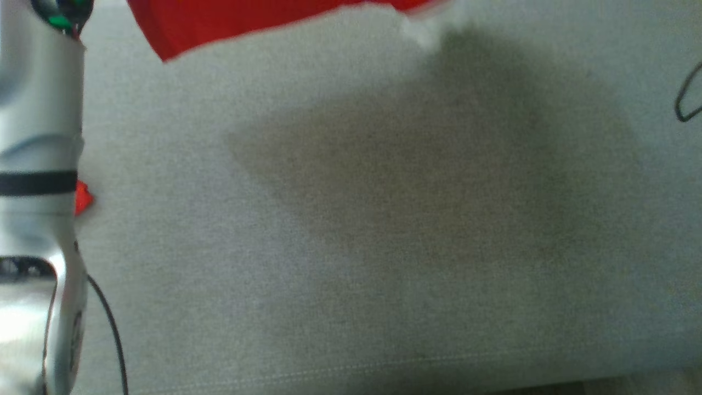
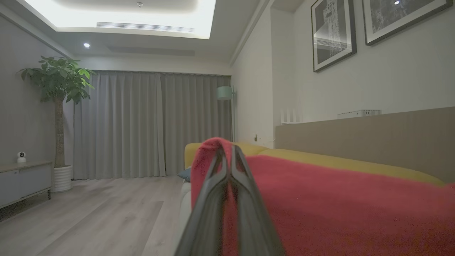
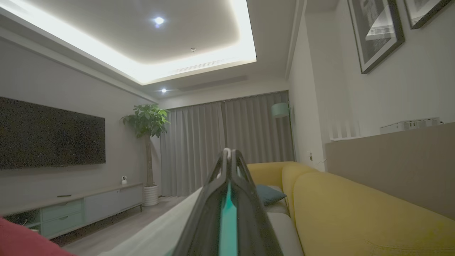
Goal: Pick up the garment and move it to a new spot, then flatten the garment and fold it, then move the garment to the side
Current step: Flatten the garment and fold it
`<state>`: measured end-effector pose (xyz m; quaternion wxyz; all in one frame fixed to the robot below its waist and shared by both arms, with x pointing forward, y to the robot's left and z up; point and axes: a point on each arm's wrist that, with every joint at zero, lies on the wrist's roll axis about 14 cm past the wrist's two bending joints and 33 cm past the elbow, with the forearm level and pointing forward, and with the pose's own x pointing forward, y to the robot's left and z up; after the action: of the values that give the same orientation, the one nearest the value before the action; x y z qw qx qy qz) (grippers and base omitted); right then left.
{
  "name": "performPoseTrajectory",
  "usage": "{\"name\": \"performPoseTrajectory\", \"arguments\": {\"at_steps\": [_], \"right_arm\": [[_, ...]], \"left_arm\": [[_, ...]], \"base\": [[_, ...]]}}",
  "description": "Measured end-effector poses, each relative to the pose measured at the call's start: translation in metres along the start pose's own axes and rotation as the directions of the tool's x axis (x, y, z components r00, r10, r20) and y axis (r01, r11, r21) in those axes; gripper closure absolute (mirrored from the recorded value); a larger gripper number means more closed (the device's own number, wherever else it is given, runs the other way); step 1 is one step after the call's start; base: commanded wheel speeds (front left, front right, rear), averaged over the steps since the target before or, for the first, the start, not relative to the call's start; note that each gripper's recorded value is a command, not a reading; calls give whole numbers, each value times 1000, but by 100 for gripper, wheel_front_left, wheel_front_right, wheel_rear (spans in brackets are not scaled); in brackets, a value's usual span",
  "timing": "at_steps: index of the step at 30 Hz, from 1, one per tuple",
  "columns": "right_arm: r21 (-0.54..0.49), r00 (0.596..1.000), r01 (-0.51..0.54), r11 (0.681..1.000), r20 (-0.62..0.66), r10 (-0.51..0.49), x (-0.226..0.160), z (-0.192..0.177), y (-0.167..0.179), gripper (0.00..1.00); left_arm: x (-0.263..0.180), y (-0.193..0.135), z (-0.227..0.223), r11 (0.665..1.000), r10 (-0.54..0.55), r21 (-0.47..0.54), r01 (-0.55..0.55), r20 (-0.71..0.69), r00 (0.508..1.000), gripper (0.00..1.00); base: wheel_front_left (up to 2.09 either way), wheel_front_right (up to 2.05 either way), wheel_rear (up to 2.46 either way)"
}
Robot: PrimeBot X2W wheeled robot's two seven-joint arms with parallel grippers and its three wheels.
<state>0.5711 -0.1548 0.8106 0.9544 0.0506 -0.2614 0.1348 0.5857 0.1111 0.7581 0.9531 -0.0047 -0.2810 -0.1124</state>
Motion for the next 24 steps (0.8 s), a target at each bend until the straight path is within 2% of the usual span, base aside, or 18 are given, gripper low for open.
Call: {"name": "performPoseTrajectory", "arguments": {"at_steps": [3,6,7,10,13,16,18,24], "right_arm": [[6,992,13,1000,-124,-13,-4,-60,-3,100],[24,949,49,999,-313,-39,-28,-137,-8,100],[24,949,49,999,-313,-39,-28,-137,-8,100],[44,883,90,995,-465,-60,-63,-201,-10,100],[48,813,116,992,-578,-67,-100,-250,-8,100],[69,768,141,988,-637,-65,-127,-278,-3,100],[93,758,172,981,-648,-71,-139,-287,-1,100],[172,734,248,953,-675,-70,-186,-300,8,100]], "left_arm": [[-3,-3,-48,999,-4,-32,1,-112,994,100],[-33,-9,-122,997,5,-70,-27,-303,953,100],[-33,-9,-122,997,5,-70,-27,-303,953,100],[-83,-15,-191,993,2,-100,-58,-489,872,100],[-125,-16,-234,990,9,-104,-92,-609,793,100],[-151,-21,-255,987,5,-115,-110,-669,743,100],[-161,-24,-260,988,-3,-113,-103,-687,727,100],[-178,-36,-244,987,-18,-135,-92,-649,760,100]], "base": [[0,0,0],[0,0,0],[0,0,0],[0,0,0],[0,0,0],[0,0,0],[0,0,0],[0,0,0]]}}
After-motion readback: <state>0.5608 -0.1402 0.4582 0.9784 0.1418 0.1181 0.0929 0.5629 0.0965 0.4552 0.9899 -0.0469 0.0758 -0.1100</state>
